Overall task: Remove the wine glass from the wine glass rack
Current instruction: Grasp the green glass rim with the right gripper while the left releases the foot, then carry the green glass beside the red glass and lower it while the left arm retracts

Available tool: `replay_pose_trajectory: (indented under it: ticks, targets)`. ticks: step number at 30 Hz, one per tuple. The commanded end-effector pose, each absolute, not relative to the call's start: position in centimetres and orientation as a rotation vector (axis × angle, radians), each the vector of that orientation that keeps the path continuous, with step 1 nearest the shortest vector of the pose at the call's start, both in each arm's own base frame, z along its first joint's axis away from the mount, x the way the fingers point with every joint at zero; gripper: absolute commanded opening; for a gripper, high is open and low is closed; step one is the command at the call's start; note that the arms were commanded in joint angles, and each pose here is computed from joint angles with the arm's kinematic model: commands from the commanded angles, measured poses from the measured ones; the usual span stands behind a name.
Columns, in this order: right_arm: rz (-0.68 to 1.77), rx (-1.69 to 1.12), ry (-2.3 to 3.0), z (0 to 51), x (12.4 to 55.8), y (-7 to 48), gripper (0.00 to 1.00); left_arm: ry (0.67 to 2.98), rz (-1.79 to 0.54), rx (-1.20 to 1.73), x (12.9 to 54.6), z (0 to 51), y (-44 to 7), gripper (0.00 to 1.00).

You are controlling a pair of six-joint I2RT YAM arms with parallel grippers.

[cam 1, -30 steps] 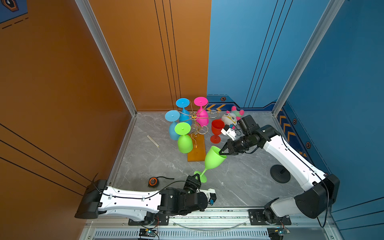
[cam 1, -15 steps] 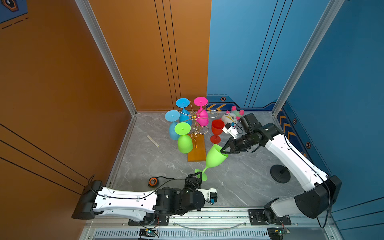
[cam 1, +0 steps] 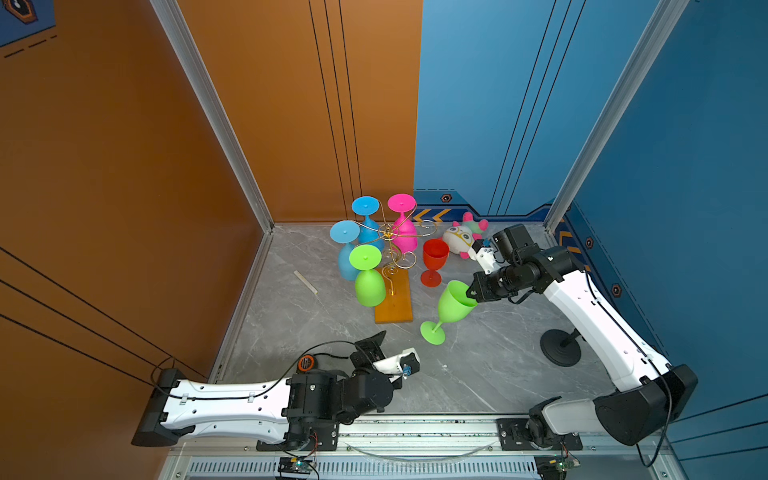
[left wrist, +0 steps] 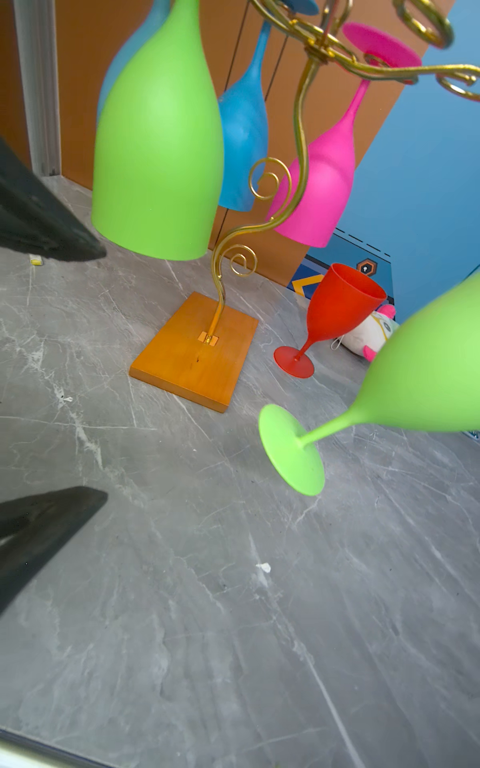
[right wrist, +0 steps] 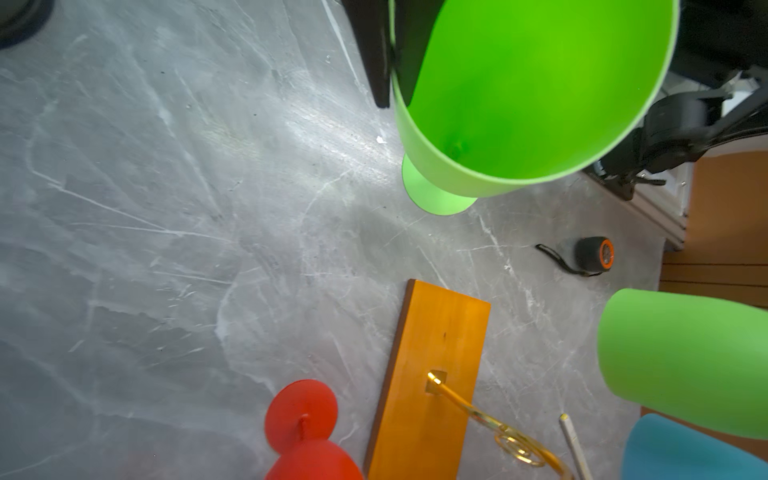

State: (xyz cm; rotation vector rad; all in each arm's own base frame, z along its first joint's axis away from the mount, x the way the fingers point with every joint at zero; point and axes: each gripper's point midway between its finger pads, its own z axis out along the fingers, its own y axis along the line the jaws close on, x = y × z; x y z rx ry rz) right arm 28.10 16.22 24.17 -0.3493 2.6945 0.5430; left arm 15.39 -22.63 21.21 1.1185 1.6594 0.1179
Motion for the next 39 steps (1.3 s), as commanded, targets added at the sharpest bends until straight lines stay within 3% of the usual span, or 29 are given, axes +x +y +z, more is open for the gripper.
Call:
replay_pose_trajectory:
  ticks: [1,10,13,26,39]
  targets:
    - [0.235,-0.296,2.661,24.6,29.7,12.3,0.0,1.777,0.019,0.925,16.1,21.9,-20.6,0.85]
    - [0.019,-0.192,2.632,22.4,33.7,9.4,0.0,1.925,-0.088,0.704,17.7,22.4,-15.8,0.85]
    - [-0.026,-0.158,2.608,22.3,34.9,8.9,0.0,1.938,-0.097,0.639,18.3,22.8,-14.8,0.95]
    - [-0.104,-0.113,2.584,21.1,40.9,9.0,0.0,2.075,-0.039,0.296,20.6,22.5,-8.4,1.0]
    - [-0.08,-0.061,2.586,20.0,46.1,9.3,0.0,2.198,-0.004,-0.016,22.6,20.6,-3.8,0.99]
